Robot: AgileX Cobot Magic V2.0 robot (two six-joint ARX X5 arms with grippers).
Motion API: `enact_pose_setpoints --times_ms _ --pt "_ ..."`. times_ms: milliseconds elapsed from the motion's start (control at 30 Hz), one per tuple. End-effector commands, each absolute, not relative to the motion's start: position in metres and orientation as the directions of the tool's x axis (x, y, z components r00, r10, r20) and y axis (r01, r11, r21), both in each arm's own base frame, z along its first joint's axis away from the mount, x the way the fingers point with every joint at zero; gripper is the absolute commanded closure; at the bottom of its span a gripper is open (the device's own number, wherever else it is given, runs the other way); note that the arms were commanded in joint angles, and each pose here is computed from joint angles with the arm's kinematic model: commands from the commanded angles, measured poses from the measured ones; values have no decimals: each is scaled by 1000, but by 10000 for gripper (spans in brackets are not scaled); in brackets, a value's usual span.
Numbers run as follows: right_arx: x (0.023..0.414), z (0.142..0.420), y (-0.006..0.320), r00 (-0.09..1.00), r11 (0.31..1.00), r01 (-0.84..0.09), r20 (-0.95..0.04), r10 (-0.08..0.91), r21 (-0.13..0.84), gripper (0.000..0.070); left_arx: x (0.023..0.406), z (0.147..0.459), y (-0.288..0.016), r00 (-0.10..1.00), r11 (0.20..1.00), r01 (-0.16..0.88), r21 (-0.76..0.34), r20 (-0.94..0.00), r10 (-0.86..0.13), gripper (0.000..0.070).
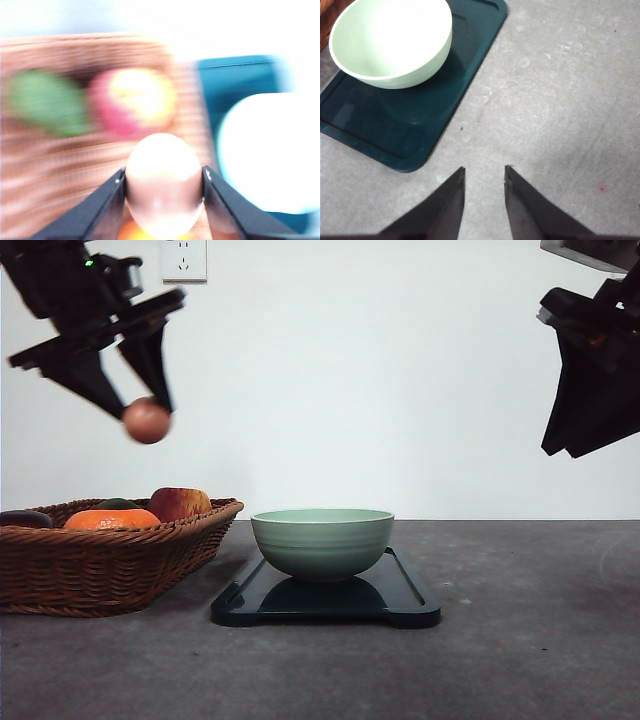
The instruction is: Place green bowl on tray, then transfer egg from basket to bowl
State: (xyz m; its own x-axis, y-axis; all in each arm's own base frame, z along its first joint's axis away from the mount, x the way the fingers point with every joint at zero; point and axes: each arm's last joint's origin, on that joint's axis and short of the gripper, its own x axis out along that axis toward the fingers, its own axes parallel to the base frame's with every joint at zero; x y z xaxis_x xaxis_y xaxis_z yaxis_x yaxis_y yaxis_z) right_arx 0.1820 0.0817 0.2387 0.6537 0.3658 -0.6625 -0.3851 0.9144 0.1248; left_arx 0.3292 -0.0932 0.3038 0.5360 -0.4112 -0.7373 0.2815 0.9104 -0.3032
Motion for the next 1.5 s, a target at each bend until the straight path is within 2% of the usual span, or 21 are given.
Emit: enact_pose_setpoints --times_ms 0,200,400,967,1467 --pt "183 240 83 661 915 -385 -654 367 124 549 332 309 -104 544 889 302 -344 -703 -458 523" --pt "183 240 83 662 915 -385 -654 367 124 549 327 314 -137 551 846 407 -344 -646 -528 513" --pt "183 240 83 661 915 -385 -654 367 124 549 325 308 -165 533 819 455 -351 -629 -566 512" --pt "183 240 83 660 914 -385 -655 368 125 549 342 264 -211 479 814 460 -355 -673 -564 510" --pt "183 240 83 656 913 -387 -658 370 128 549 360 218 -229 421 831 435 -346 -737 -528 500"
